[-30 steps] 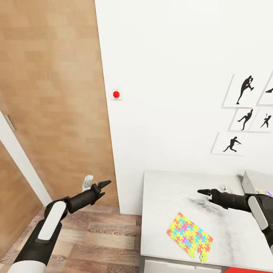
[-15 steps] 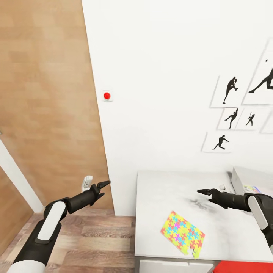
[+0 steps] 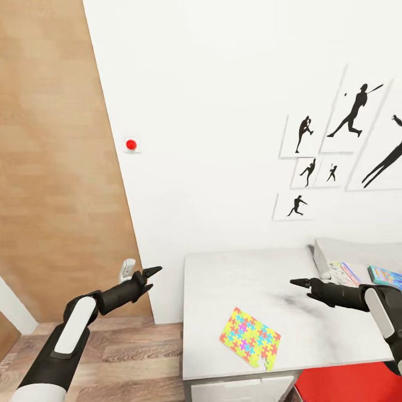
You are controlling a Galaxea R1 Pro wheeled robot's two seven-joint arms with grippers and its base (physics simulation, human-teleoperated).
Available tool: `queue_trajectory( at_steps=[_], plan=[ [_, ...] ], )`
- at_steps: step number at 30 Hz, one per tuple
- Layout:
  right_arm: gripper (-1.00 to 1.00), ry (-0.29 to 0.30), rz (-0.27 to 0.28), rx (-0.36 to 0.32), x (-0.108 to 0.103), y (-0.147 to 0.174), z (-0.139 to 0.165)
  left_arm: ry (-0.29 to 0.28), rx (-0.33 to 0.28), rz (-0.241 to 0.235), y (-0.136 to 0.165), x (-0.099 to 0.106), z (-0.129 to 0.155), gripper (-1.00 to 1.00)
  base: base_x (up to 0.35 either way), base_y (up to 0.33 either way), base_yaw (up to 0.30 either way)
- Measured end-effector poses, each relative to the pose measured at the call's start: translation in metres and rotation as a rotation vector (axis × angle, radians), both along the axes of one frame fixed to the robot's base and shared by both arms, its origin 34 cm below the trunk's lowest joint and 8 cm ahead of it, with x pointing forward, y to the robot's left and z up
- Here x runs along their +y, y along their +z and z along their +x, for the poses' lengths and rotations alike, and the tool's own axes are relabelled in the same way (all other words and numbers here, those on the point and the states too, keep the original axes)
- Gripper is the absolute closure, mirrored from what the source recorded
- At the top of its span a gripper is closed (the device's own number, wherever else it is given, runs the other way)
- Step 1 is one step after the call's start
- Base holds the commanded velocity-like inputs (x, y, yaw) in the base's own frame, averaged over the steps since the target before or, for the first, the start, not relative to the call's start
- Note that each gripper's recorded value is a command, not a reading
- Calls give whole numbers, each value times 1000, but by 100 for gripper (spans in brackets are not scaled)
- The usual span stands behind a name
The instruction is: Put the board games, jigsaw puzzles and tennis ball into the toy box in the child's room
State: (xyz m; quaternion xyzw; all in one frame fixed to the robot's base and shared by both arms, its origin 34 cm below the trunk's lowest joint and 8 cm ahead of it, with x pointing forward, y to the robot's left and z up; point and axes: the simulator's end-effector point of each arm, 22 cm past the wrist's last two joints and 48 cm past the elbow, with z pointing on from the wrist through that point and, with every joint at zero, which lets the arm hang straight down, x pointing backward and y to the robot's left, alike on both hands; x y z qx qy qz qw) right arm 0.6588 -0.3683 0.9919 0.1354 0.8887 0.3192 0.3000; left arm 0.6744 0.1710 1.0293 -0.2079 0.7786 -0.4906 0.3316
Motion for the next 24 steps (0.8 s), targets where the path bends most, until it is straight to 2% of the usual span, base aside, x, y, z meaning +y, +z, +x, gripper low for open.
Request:
queue_trajectory(
  at_steps=[6, 9, 10, 14, 15, 17, 24],
  plan=[
    [-100, 48, -19, 8, 10, -1, -3, 0, -5, 0, 3, 0, 0, -100, 0, 0, -253],
    [-100, 122, -7, 9, 31, -1, -9, 1, -7, 1, 4, 1, 0, -100, 0, 0, -257],
    [-100, 123, -8, 9, 31, -1, -9, 1, -8, 1, 4, 1, 0, -100, 0, 0, -259],
    [-100, 253, 40, 11, 68, 1, -22, 9, -9, 9, 5, 8, 0, -100, 0, 0, -225],
    [-100, 254, 40, 11, 68, 1, -22, 9, -9, 9, 5, 8, 0, -100, 0, 0, -163],
    [-100, 304, 59, 18, 82, 0, -29, 19, -2, 13, 2, 14, 1, -100, 0, 0, -131],
    [-100, 355, 99, 55, 103, -7, -34, 58, 49, 10, -20, 34, -1, -100, 0, 0, -67]
  ],
)
